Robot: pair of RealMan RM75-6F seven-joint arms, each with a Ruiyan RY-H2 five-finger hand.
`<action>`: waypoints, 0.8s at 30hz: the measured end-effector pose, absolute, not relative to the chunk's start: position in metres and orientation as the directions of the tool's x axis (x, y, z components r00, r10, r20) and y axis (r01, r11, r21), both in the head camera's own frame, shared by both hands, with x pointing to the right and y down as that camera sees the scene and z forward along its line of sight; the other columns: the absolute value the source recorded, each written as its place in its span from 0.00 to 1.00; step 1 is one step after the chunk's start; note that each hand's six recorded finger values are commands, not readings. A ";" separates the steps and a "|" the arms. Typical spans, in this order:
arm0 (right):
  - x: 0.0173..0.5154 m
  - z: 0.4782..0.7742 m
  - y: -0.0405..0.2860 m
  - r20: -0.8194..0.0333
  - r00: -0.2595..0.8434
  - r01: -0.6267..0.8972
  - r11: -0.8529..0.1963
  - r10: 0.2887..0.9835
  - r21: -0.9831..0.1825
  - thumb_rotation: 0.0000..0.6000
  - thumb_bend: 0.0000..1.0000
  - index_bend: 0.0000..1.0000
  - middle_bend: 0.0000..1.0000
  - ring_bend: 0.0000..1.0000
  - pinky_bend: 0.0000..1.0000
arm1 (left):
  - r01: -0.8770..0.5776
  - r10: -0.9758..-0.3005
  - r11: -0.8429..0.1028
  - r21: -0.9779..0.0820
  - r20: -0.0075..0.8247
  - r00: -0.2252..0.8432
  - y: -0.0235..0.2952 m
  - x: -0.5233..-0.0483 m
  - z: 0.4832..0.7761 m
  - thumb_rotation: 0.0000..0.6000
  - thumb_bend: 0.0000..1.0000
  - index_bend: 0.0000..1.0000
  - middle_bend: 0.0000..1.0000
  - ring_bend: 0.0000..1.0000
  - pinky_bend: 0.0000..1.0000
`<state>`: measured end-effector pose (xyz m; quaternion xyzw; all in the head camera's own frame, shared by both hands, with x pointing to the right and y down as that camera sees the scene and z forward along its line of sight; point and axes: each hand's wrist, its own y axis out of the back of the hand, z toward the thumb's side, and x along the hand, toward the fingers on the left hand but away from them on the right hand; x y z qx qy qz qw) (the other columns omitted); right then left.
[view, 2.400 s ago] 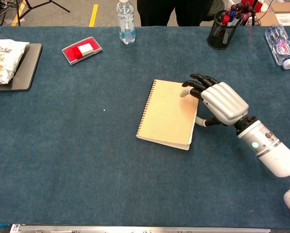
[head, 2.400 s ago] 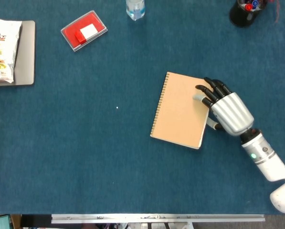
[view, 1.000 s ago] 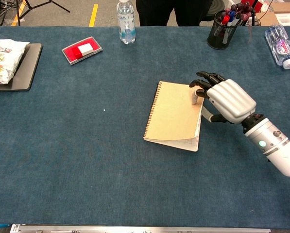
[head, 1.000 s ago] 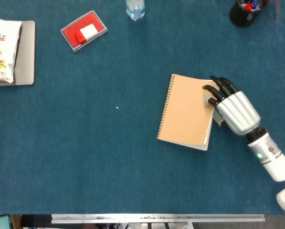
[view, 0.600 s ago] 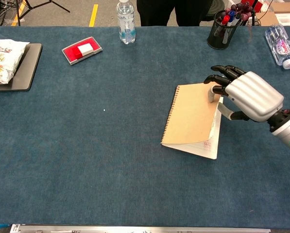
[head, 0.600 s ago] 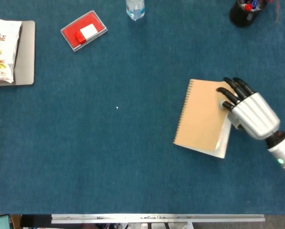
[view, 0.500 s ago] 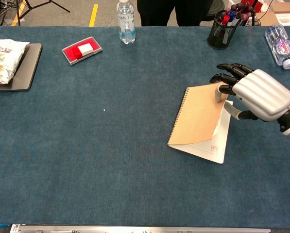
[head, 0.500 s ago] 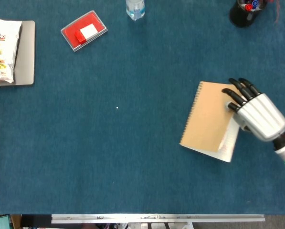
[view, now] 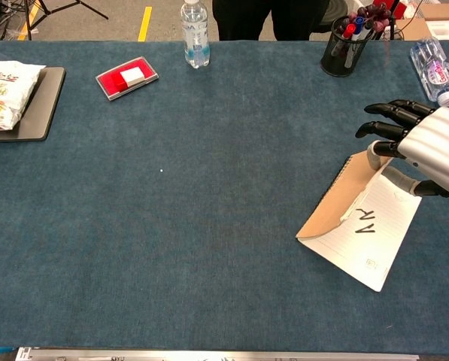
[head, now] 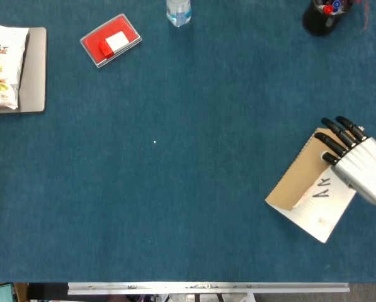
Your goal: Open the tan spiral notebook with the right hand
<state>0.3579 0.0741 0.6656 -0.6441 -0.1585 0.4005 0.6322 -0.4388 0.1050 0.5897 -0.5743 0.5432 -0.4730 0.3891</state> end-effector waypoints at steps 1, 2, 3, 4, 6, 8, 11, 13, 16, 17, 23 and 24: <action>0.357 0.664 0.075 -0.312 0.631 -0.300 -0.147 0.710 -0.943 1.00 0.46 0.63 0.29 0.11 0.16 | -0.256 -0.992 -0.107 -0.961 0.121 -0.037 0.105 -0.439 0.590 1.00 0.08 0.52 0.38 0.26 0.44; 0.356 0.662 0.074 -0.306 0.633 -0.296 -0.143 0.711 -0.944 1.00 0.46 0.63 0.29 0.11 0.16 | -0.256 -0.992 -0.107 -0.961 0.121 -0.036 0.105 -0.438 0.590 1.00 0.08 0.52 0.38 0.26 0.44; 0.355 0.662 0.074 -0.301 0.633 -0.293 -0.140 0.713 -0.946 1.00 0.46 0.63 0.29 0.11 0.16 | -0.257 -0.992 -0.107 -0.960 0.120 -0.036 0.105 -0.438 0.590 1.00 0.08 0.52 0.38 0.26 0.44; 0.355 0.661 0.072 -0.297 0.633 -0.289 -0.137 0.715 -0.947 1.00 0.46 0.63 0.29 0.11 0.16 | -0.257 -0.992 -0.107 -0.961 0.120 -0.036 0.105 -0.438 0.590 1.00 0.08 0.52 0.38 0.26 0.44; 0.352 0.661 0.069 -0.287 0.633 -0.279 -0.134 0.719 -0.951 1.00 0.46 0.63 0.29 0.11 0.16 | -0.258 -0.992 -0.106 -0.960 0.120 -0.037 0.105 -0.438 0.590 1.00 0.08 0.52 0.38 0.26 0.44; 0.348 0.663 0.065 -0.280 0.631 -0.268 -0.135 0.723 -0.954 1.00 0.46 0.63 0.29 0.11 0.16 | -0.260 -0.992 -0.105 -0.960 0.119 -0.038 0.105 -0.439 0.590 1.00 0.08 0.52 0.38 0.26 0.44; 0.345 0.669 0.060 -0.280 0.626 -0.262 -0.142 0.728 -0.955 1.00 0.46 0.63 0.29 0.11 0.16 | -0.262 -0.992 -0.105 -0.959 0.118 -0.037 0.105 -0.439 0.589 1.00 0.08 0.52 0.38 0.26 0.44; 0.343 0.673 0.058 -0.285 0.622 -0.264 -0.148 0.729 -0.953 1.00 0.46 0.63 0.29 0.11 0.16 | -0.262 -0.992 -0.104 -0.959 0.118 -0.037 0.105 -0.439 0.589 1.00 0.08 0.52 0.38 0.26 0.44; 0.341 0.681 0.053 -0.294 0.612 -0.268 -0.156 0.734 -0.951 1.00 0.46 0.63 0.29 0.11 0.16 | -0.264 -0.992 -0.105 -0.959 0.118 -0.036 0.105 -0.439 0.589 1.00 0.08 0.52 0.38 0.26 0.44; 0.340 0.683 0.051 -0.293 0.608 -0.267 -0.158 0.738 -0.951 1.00 0.46 0.63 0.29 0.11 0.16 | -0.265 -0.992 -0.105 -0.959 0.119 -0.035 0.105 -0.439 0.589 1.00 0.08 0.52 0.38 0.26 0.44; 0.332 0.696 0.041 -0.275 0.590 -0.245 -0.156 0.759 -0.957 1.00 0.45 0.63 0.29 0.11 0.16 | -0.267 -0.992 -0.106 -0.958 0.119 -0.034 0.105 -0.439 0.588 1.00 0.08 0.52 0.38 0.26 0.44; 0.330 0.698 0.040 -0.272 0.587 -0.242 -0.155 0.763 -0.958 1.00 0.45 0.63 0.29 0.11 0.16 | -0.267 -0.992 -0.106 -0.958 0.119 -0.034 0.105 -0.439 0.588 1.00 0.08 0.52 0.38 0.26 0.44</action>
